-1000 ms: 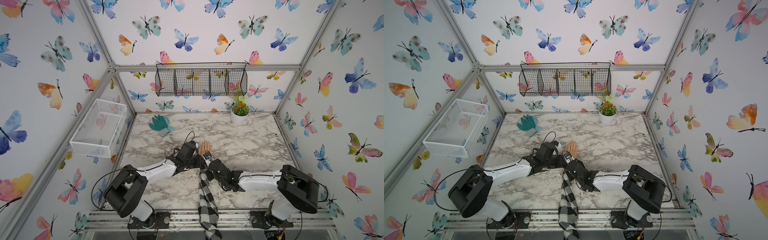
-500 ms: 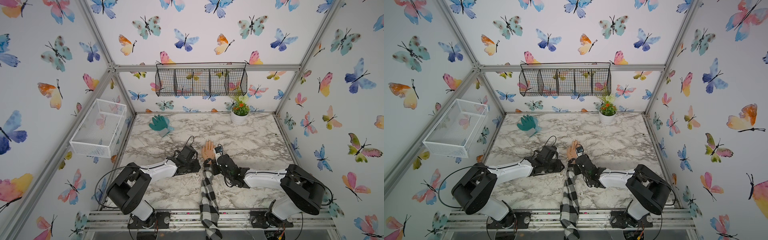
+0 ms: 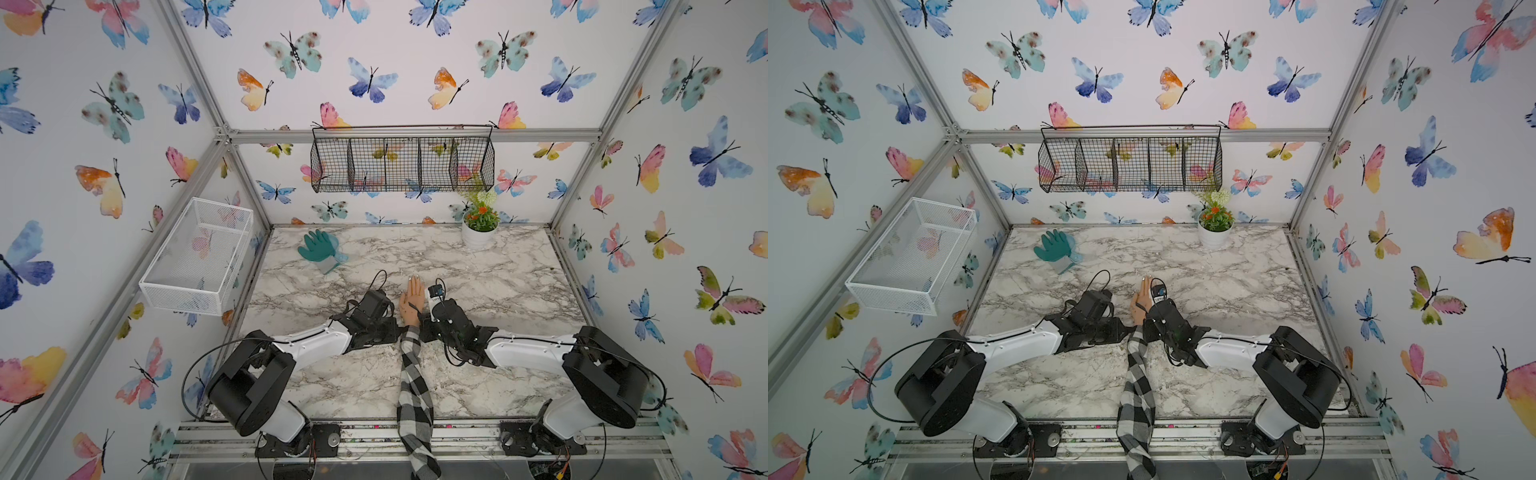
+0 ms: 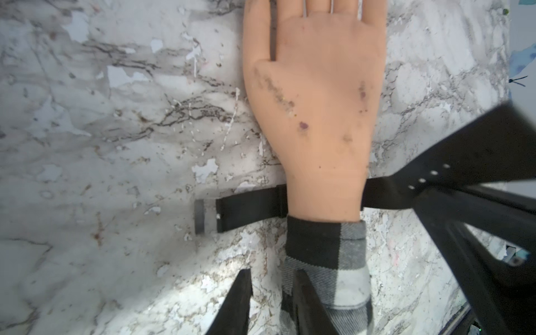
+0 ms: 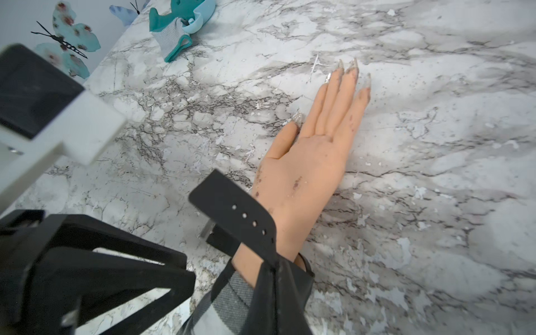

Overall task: Take off the watch
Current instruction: Take off the watch from the hand, then place the watch at the center of the board.

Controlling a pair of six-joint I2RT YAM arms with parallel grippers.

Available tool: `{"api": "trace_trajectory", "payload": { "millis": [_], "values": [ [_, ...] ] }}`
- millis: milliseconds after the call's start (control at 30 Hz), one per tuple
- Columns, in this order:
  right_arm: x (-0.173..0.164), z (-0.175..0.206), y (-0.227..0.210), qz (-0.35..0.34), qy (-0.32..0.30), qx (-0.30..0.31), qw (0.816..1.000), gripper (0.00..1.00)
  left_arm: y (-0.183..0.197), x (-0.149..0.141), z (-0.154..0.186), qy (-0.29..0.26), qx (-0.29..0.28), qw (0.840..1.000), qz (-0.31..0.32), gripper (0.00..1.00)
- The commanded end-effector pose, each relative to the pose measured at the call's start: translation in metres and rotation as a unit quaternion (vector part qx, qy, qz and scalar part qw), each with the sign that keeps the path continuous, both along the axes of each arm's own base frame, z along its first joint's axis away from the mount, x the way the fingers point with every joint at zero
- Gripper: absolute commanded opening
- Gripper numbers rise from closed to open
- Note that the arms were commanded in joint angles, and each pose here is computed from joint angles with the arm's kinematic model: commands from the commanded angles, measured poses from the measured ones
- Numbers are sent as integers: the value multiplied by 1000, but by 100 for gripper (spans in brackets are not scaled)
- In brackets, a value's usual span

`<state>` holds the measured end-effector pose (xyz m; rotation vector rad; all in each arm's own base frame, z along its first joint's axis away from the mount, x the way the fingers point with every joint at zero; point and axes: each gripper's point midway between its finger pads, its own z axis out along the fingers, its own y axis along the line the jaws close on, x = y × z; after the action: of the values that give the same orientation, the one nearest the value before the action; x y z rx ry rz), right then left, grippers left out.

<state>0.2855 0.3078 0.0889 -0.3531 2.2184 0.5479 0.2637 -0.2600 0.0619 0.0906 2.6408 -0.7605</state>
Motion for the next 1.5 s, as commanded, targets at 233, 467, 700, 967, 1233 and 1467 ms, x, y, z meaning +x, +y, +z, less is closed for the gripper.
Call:
{"api": "trace_trajectory", "payload": {
  "millis": [233,467,700,967,1233,1467],
  "values": [
    [9,33,-13,-39,-35,19,998,3,-11,20,39,-45,-32,998,8,29],
    [25,46,-47,-95,-55,-8,994,3,-8,17,36,-43,-29,999,8,29],
    [44,38,-112,-168,-49,-24,984,3,-3,16,36,-43,-25,999,13,29],
    [41,-2,-159,-209,-14,-44,977,3,4,22,46,-56,-23,998,24,29],
    [27,-11,-190,-258,-8,-52,965,38,25,39,69,-81,-18,995,52,30],
    [27,9,-226,-314,-26,-61,947,78,53,56,94,-108,-8,990,88,35]
  ]
}}
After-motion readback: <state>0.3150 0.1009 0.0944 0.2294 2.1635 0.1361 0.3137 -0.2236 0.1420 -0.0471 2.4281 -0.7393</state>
